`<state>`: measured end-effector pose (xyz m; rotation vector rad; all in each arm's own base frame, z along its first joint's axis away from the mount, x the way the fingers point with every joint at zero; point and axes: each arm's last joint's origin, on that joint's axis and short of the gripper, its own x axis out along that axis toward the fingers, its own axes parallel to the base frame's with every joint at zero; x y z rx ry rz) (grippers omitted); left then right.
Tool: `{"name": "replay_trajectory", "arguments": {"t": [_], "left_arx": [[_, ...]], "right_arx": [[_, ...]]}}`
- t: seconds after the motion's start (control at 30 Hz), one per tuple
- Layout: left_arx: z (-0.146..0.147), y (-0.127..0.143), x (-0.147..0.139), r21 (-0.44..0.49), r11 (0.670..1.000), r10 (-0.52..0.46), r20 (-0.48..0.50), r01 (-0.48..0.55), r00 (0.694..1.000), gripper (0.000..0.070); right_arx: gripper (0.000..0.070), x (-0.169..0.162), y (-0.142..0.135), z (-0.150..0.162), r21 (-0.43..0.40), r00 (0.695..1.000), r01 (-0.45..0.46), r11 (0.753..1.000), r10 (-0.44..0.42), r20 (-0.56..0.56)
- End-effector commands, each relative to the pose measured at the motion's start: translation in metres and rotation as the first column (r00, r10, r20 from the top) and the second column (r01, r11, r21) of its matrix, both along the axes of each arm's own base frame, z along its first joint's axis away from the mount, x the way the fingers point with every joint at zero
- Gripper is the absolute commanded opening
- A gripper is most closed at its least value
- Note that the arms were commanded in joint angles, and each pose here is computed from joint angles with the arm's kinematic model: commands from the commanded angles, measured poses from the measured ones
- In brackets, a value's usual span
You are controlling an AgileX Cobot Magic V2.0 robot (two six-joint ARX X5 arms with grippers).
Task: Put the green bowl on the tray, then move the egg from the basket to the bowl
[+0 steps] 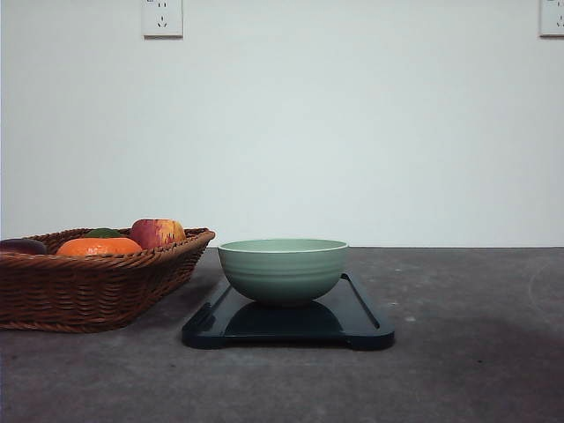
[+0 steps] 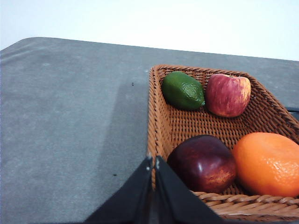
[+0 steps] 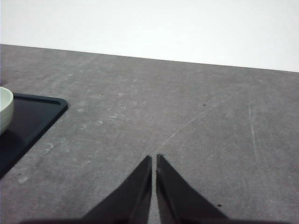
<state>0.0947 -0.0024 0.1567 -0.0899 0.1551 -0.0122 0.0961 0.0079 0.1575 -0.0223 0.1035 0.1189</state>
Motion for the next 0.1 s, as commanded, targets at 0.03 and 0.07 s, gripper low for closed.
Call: {"name": "replay_trajectory", "arguments": {"t": [0.03,0.07], "left_arx": [[-0.0068,0.0002,0.0008,0.011,1.000,0.002,-0.022,-0.002,1.000,0.0000],[-0.0068,0.0002,0.0008,0.011,1.000,0.002,-0.022,-0.002,1.000,0.0000]], "right_arx": [[0.0007,0.0003,0.0002,-0.0004,0.011,1.000,0.000,1.000,0.000,0.007],[0.0007,0.0003,0.0002,-0.0004,0.011,1.000,0.000,1.000,0.000,0.007]]}}
